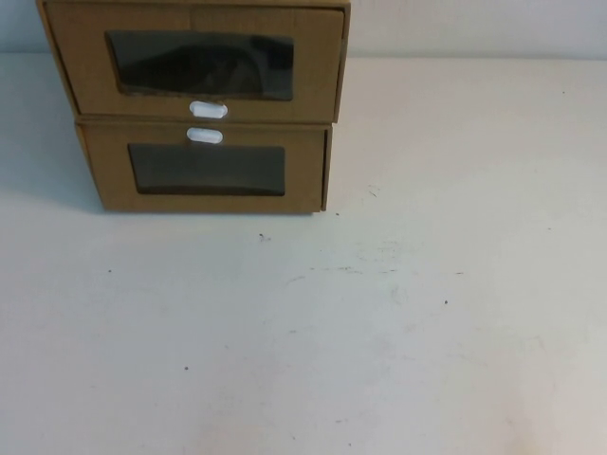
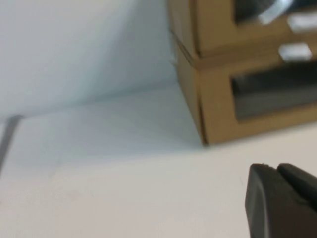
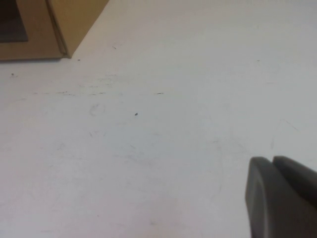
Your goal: Close the shoe box
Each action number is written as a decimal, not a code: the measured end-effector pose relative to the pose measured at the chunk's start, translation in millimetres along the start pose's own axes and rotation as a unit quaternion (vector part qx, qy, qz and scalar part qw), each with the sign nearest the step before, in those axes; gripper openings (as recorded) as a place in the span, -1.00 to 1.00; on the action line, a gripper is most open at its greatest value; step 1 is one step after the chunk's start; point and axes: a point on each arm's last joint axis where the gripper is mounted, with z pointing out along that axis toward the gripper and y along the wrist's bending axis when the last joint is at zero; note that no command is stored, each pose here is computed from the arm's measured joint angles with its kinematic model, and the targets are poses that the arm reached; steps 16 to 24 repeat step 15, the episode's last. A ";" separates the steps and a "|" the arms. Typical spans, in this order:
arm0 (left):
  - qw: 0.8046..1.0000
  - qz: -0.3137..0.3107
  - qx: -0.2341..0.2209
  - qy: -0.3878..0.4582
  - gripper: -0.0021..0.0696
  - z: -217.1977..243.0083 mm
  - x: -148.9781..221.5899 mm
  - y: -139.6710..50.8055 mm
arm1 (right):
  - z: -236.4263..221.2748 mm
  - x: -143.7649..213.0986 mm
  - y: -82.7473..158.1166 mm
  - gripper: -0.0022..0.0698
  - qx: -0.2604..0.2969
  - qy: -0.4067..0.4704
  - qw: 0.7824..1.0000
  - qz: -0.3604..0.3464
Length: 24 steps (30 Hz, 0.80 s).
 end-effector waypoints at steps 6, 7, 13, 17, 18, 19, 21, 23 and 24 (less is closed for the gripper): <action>0.994 -0.026 0.016 0.107 -0.96 -4.7 20.3 -3.7 | 0.0 0.0 0.0 -0.97 0.000 0.000 1.000 0.000; 0.993 -0.031 0.013 0.112 -0.96 -6.7 22.0 -3.5 | 0.0 0.0 0.0 -0.97 0.000 0.000 1.000 0.000; 0.992 -0.039 0.004 0.119 -0.96 -9.7 24.6 -2.3 | 0.0 0.0 0.0 -0.97 0.000 0.000 1.000 0.000; 0.992 -0.045 0.003 0.119 -0.96 -9.6 24.6 -2.3 | 0.0 0.0 0.0 -0.97 0.000 0.000 1.000 0.000; 0.992 -0.045 0.003 0.119 -0.96 -9.6 24.6 -2.3 | 0.0 0.0 0.0 -0.97 0.000 0.000 1.000 0.000; 0.992 -0.045 0.003 0.119 -0.96 -9.6 24.6 -2.3 | 0.0 0.0 0.0 -0.97 0.000 0.000 1.000 0.000; 0.992 -0.045 0.003 0.119 -0.96 -9.6 24.6 -2.3 | 0.0 0.0 0.0 -0.97 0.000 0.000 1.000 0.000; 0.992 -0.045 0.003 0.119 -0.96 -9.6 24.6 -2.3 | 0.0 0.0 0.0 -0.97 0.000 0.000 1.000 0.000; 0.992 -0.045 0.003 0.119 -0.96 -9.6 24.6 -2.3 | 0.0 0.0 0.0 -0.97 0.000 0.000 1.000 0.000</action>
